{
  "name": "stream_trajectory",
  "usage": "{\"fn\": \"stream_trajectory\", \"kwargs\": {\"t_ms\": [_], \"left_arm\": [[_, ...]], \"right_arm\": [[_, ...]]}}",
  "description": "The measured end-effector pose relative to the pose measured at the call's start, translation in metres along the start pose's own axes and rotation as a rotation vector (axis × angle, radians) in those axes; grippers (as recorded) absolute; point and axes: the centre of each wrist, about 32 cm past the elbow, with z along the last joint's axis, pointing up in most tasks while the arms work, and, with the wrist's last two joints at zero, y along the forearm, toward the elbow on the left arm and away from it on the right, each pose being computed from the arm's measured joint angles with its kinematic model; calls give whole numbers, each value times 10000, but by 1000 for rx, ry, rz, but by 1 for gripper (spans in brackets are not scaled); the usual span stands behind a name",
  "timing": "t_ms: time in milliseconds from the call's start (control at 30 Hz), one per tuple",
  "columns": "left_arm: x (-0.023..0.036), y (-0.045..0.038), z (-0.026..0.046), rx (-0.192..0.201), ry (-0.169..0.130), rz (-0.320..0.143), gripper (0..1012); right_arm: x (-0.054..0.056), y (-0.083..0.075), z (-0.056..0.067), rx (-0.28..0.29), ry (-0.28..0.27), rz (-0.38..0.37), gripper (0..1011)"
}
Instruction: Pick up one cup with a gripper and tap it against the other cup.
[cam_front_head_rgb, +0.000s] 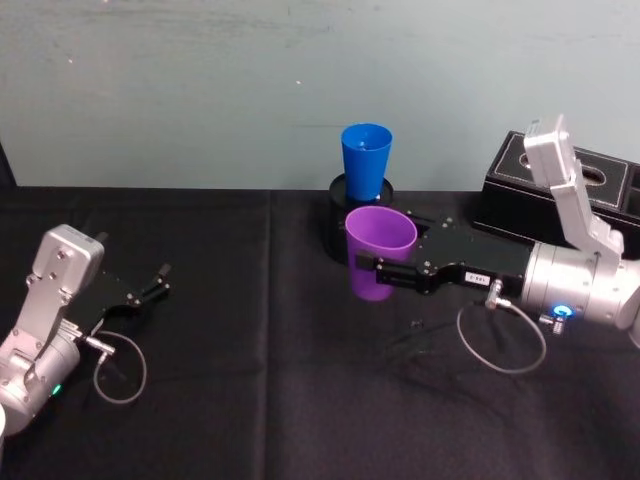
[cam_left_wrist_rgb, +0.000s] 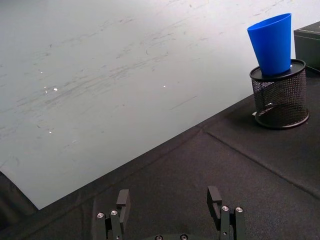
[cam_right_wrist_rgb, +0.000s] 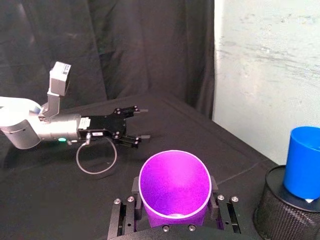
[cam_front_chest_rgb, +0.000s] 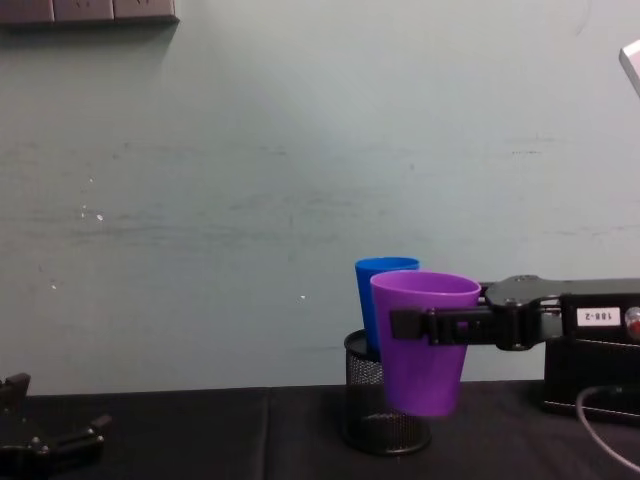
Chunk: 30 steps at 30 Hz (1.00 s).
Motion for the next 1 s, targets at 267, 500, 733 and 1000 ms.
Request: {"fn": "stream_trajectory", "kwargs": {"t_ms": [267, 500, 733, 1000], "left_arm": [[0, 0, 0, 0, 0, 0, 1011], [0, 0, 0, 0, 0, 0, 1011], [0, 0, 0, 0, 0, 0, 1011], [0, 0, 0, 0, 0, 0, 1011]], "right_arm": [[-46, -16, -33, -10, -2, 1, 732], [-65, -26, -37, -12, -7, 5, 732], [-62, -25, -38, -11, -6, 4, 732], [-59, -25, -36, -10, -6, 3, 732]]}}
